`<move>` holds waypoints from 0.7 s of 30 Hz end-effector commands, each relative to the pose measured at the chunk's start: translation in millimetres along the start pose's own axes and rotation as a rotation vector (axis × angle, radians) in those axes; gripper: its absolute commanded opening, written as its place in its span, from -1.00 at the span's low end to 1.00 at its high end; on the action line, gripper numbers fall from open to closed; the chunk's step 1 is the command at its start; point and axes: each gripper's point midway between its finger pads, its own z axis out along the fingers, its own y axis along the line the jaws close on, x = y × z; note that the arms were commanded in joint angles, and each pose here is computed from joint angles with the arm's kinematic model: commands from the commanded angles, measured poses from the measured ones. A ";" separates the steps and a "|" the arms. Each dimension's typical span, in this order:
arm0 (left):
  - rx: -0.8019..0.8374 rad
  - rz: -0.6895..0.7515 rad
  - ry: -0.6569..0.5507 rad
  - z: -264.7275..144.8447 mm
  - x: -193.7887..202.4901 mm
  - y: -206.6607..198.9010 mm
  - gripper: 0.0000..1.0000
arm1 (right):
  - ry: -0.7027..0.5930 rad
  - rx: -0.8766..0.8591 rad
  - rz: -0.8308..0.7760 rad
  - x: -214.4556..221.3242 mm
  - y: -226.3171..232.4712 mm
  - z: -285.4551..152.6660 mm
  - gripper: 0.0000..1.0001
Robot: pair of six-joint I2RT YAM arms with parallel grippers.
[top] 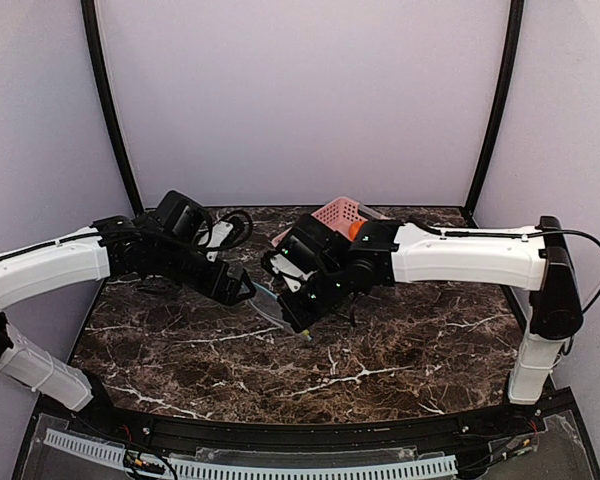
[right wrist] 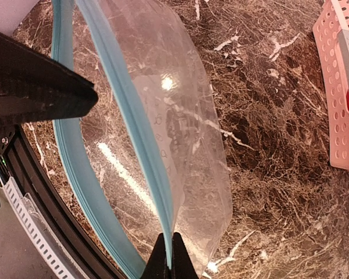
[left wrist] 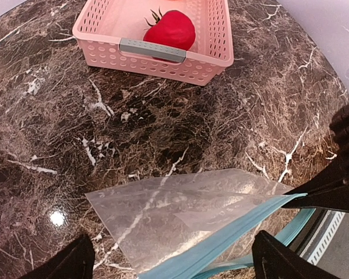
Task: Place the food in the zip-top bag and seal the zipper
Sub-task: Open the zipper food storage bag at the center of the board.
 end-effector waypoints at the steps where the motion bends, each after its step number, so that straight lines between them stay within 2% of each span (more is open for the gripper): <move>1: -0.012 0.055 -0.031 -2.1 -10.7 2.3 0.76 | 0.008 -0.012 -0.020 -1.0 6.5 3.7 -1.00; 10: 0.028 0.186 -0.038 -1.5 -11.0 -4.9 0.25 | 0.019 -0.009 -0.035 1.5 5.7 5.4 -1.00; 21: 0.021 0.223 -0.015 2.5 -6.5 -2.3 -0.16 | 0.020 -0.037 -0.043 0.2 11.3 2.7 -1.00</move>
